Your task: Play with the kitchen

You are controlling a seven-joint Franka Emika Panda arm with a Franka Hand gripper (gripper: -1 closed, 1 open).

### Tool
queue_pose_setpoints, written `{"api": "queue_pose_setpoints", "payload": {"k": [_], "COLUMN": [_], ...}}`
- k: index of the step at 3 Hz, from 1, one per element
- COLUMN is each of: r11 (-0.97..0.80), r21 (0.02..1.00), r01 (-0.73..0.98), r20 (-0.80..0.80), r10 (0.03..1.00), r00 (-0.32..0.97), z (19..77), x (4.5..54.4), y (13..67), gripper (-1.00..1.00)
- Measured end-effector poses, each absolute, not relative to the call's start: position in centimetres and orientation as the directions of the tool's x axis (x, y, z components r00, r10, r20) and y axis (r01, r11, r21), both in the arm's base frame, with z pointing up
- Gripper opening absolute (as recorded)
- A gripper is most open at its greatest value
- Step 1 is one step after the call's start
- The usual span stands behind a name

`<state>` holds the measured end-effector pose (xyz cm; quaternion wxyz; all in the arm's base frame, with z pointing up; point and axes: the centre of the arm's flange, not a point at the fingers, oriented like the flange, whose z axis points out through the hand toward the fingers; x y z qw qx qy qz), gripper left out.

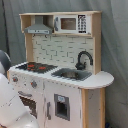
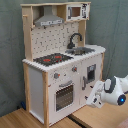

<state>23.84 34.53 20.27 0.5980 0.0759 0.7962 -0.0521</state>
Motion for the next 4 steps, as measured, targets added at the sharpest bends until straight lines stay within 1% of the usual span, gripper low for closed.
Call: {"api": "queue_pose_setpoints", "payload": {"k": [2,4], "r11": [0.972,0.959], "r21": [-0.031,-0.036], "r01": [0.234,0.282], "r20": [-0.969,-0.979], "r10": [0.028,0.023], "r00": [-0.245,-0.203], "z": [19.1,18.6], "x": [22.4,21.1], "y": [34.1,33.9], "gripper": [1.00,1.00]}}
